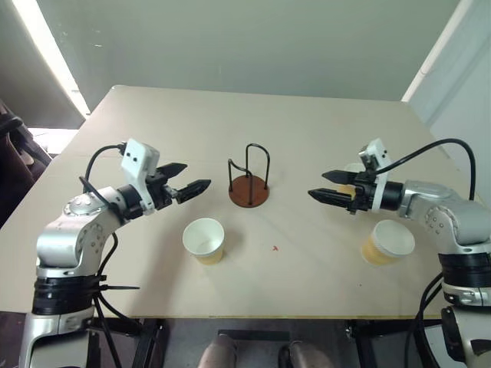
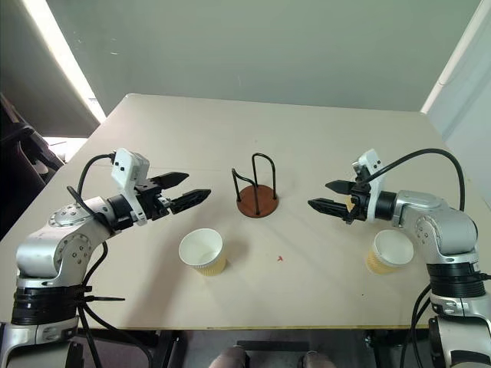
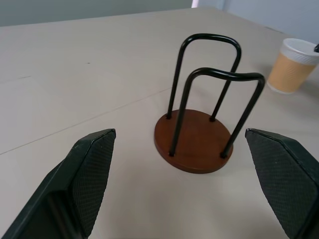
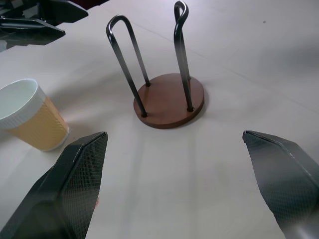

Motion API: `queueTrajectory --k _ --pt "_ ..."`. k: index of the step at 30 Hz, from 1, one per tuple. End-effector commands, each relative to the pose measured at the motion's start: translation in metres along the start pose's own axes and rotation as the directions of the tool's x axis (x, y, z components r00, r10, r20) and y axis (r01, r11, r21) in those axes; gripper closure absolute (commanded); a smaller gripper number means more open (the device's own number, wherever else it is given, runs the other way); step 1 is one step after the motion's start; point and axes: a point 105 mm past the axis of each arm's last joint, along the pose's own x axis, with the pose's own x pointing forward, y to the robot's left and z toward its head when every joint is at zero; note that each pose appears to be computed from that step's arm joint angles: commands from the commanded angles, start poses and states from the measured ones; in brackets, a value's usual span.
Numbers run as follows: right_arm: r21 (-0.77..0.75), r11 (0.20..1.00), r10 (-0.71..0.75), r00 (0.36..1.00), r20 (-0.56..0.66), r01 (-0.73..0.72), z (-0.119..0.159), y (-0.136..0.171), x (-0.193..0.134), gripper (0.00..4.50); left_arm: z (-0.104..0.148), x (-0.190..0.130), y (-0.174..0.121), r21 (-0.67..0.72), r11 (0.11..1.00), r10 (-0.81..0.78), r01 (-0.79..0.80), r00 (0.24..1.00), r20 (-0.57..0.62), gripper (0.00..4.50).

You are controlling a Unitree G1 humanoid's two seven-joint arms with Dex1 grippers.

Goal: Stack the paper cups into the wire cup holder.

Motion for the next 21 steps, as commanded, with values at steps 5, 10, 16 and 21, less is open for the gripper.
queueTrajectory --k 5,10,16,21 --pt "-0.070 0.998 0.002 1.000 0.018 -0.001 0.010 0.005 -0.003 0.00 0.000 0.006 -0.025 0.011 0.993 -0.118 0.118 0.993 0.004 0.04" --pt "-0.061 0.998 0.025 1.000 0.012 -0.024 0.011 0.011 -0.004 0.00 -0.002 0.007 -0.027 0.017 0.990 -0.139 0.140 0.990 -0.019 0.04" --pt "-0.069 0.992 0.106 0.994 0.000 -0.105 0.017 0.029 -0.005 0.00 0.002 0.008 -0.017 0.053 0.992 -0.109 0.110 0.994 -0.017 0.04" --pt "-0.060 0.989 0.136 0.990 0.043 -0.133 0.033 0.036 -0.005 0.00 0.011 0.011 -0.012 0.080 0.991 -0.104 0.104 0.995 0.002 0.04"
